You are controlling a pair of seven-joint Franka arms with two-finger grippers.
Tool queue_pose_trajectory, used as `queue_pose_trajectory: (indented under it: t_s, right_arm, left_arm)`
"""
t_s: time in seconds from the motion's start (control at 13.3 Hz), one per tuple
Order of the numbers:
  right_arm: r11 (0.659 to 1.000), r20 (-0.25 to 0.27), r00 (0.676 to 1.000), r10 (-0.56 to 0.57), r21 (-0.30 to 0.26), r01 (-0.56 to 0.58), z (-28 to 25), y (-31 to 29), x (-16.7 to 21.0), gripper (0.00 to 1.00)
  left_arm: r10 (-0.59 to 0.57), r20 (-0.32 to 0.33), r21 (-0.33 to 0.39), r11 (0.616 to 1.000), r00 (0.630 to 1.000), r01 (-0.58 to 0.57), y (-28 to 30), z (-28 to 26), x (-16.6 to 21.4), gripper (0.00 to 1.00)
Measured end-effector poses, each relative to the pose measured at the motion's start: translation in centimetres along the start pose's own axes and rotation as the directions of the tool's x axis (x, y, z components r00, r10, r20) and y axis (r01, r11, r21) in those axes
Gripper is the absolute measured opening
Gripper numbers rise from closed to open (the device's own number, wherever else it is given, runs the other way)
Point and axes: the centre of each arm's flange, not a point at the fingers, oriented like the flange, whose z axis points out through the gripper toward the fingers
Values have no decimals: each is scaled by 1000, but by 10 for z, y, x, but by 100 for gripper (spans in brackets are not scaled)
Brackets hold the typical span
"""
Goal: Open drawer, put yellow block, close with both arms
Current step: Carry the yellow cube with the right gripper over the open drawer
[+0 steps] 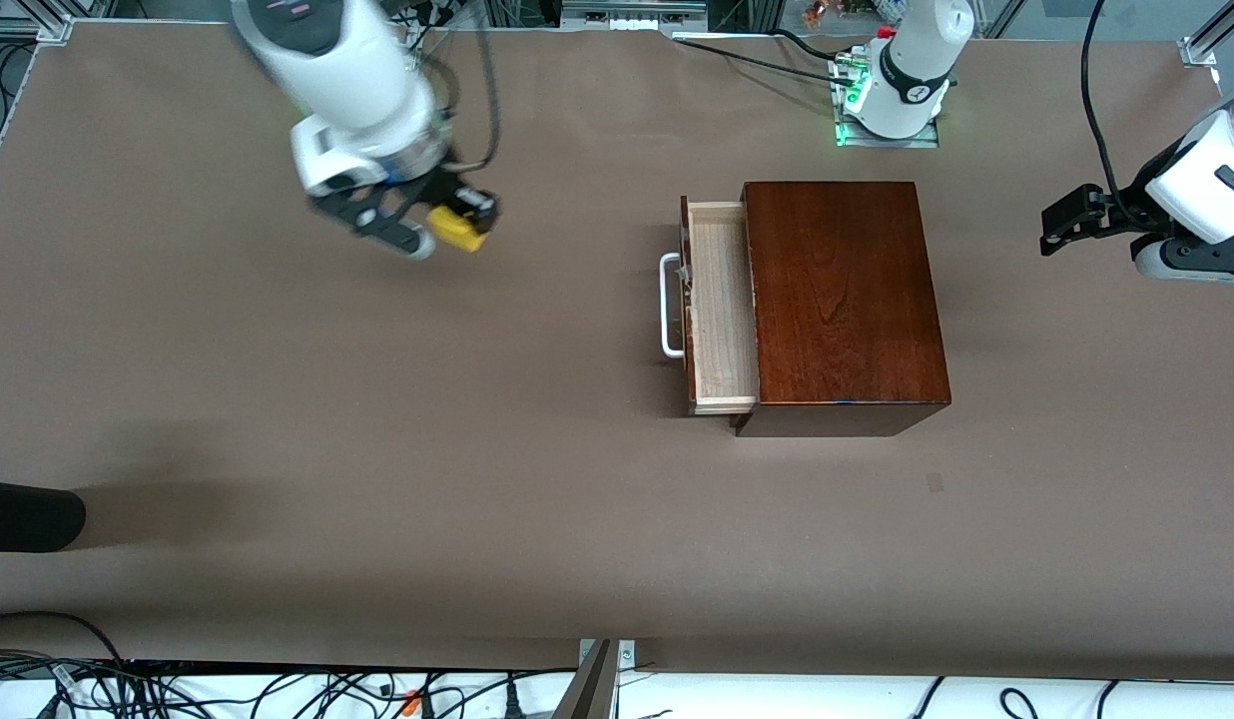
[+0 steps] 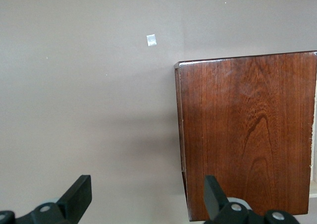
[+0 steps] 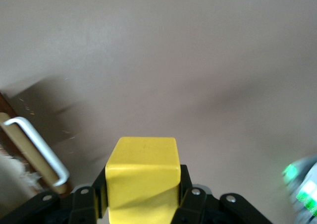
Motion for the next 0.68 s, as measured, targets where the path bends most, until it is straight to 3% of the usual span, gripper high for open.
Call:
queue_pose_trajectory:
  t_s: [0.15,0.3,0.53,0.68]
  right_arm:
    - [987,19,987,158,-2,-158,12,-31,-46,55]
    - [953,47,952,302,5,-302,18,-59,-79,55]
    - [875,92,873,480,18,-483,32,-98,-107,55]
    - [803,108,801,589,33,-594,50,-122,-128,55]
  left_arm:
    - [0,1,0,1000,1000,0,0,0,0,100]
    - [0,1,0,1000,1000,0,0,0,0,100]
    - [0,3,0,1000,1000,0,0,0,0,100]
    - [0,5,0,1000,1000,0,0,0,-1,100]
